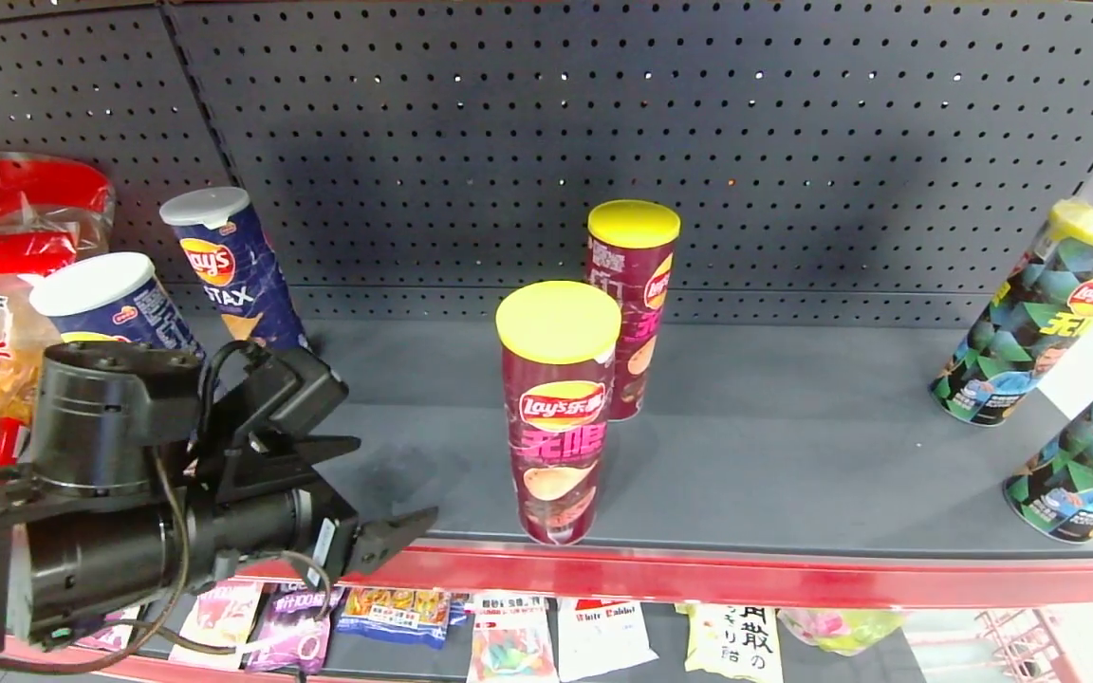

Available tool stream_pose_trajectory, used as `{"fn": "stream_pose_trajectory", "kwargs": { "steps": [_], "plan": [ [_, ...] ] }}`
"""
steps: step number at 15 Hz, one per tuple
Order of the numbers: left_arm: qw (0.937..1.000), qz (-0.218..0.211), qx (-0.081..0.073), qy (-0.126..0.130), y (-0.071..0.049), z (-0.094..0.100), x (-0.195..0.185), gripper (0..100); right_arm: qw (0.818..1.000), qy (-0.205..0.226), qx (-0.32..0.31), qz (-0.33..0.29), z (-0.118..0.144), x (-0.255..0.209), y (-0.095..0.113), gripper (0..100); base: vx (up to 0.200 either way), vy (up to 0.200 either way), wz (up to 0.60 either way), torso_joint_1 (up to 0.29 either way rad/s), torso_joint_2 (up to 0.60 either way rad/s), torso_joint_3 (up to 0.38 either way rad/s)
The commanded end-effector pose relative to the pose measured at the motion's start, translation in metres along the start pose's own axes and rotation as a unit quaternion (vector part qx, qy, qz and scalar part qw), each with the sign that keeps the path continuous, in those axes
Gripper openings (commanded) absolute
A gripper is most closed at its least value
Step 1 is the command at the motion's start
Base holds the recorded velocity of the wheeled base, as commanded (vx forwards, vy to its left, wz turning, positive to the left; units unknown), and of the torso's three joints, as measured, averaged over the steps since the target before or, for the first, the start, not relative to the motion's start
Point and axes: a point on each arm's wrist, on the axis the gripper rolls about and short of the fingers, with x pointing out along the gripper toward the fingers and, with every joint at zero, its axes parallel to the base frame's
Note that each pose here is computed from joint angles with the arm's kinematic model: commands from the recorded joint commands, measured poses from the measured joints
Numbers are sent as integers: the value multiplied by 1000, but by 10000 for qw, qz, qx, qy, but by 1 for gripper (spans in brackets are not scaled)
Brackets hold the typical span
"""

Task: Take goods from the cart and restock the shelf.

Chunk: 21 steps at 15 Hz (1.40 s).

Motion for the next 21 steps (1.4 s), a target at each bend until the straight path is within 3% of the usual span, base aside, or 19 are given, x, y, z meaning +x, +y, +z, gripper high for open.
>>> {"fn": "stream_pose_trajectory", "kwargs": {
  "steps": [1, 5, 8, 11, 21],
  "plan": [
    [9996, -171, -9, 216, -5, 0, 20, 100, 9983, -436, 59, -374, -8, -14, 2, 100, 0, 0, 0, 0, 0, 0],
    [9995, -239, 71, 206, -6, 15, 51, 100, 9978, -502, 72, -423, -8, -16, 3, 100, 0, 0, 0, 0, 0, 0],
    [9992, -293, 91, 272, -8, 15, 59, 100, 9977, -509, 72, -439, -8, -16, 3, 100, 0, 0, 0, 0, 0, 0],
    [9994, -291, 122, 143, -7, 19, 69, 100, 9977, -509, 72, -431, -8, -16, 3, 100, 0, 0, 0, 0, 0, 0],
    [9987, -463, 209, 89, -18, 29, 93, 100, 9978, -501, 73, -438, -8, -16, 3, 100, 0, 0, 0, 0, 0, 0]
  ]
}}
